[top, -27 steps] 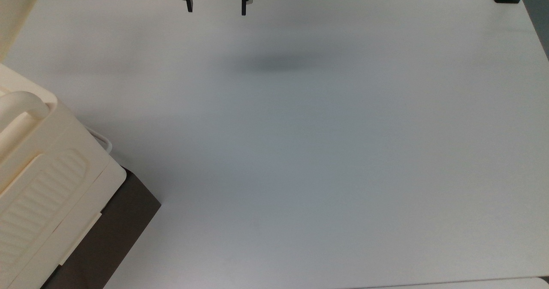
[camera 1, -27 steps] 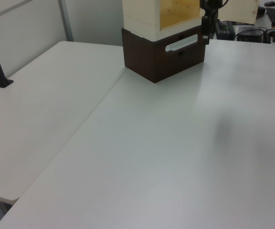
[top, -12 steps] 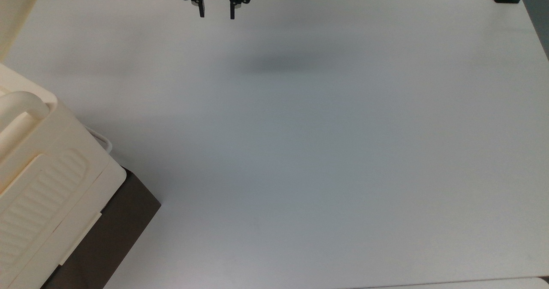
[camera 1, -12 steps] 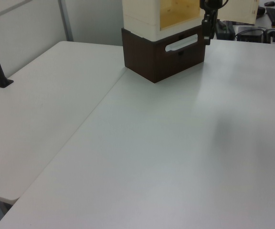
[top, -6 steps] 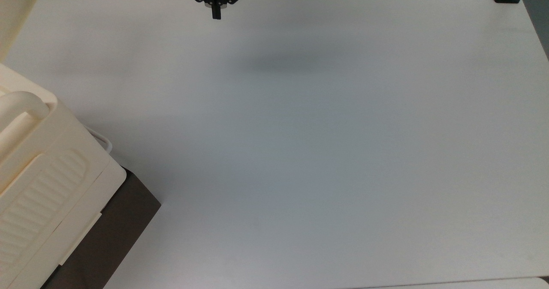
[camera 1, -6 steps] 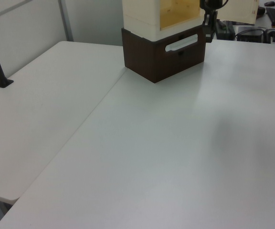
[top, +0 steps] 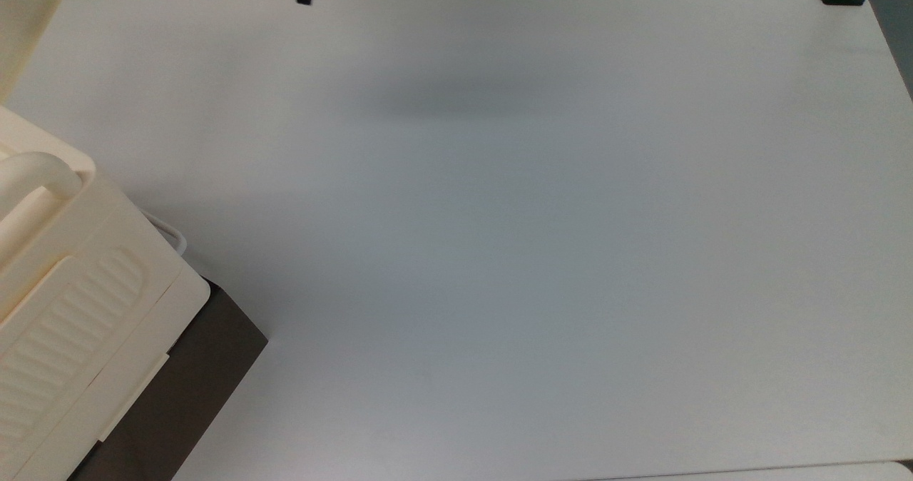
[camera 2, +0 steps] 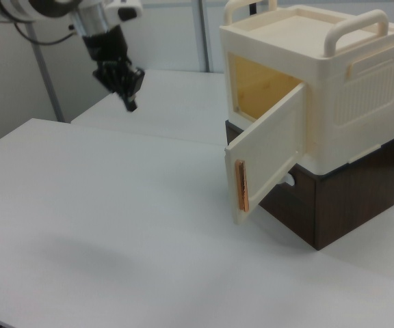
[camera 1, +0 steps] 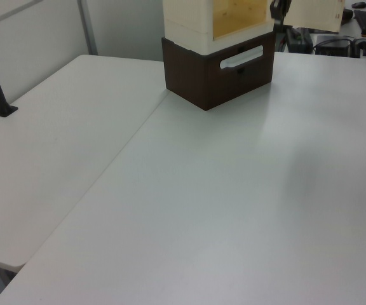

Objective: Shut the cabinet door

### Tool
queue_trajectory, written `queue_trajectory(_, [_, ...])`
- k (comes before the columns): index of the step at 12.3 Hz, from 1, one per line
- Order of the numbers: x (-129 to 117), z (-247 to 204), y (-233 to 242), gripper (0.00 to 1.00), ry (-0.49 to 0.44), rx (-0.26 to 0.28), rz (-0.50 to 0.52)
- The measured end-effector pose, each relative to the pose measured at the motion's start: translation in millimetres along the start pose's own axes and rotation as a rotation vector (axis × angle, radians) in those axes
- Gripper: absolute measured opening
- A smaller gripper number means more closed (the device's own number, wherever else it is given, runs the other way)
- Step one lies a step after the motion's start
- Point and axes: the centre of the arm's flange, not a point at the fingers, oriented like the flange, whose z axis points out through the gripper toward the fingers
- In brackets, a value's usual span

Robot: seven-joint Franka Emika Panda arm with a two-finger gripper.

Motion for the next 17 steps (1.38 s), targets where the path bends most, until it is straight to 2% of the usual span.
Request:
queue_trajectory(2, [-2.9,-30.6,46.1,0.01,0.062,0.0,0.083])
queue_trajectory(7, [-26.4,-59.3,150.3,0.01,0.116,-0.025,0.247])
queue_trajectory(11, [-66.0,-82.9,266.7,0.01,0.213,-0.049,0.357])
queue_trajectory(14, [-93.5,-82.0,317.8,0.01,0.211,-0.077,0.379])
queue_trajectory(17, [-121.0,-80.3,358.6,0.01,0.213,-0.072,0.383])
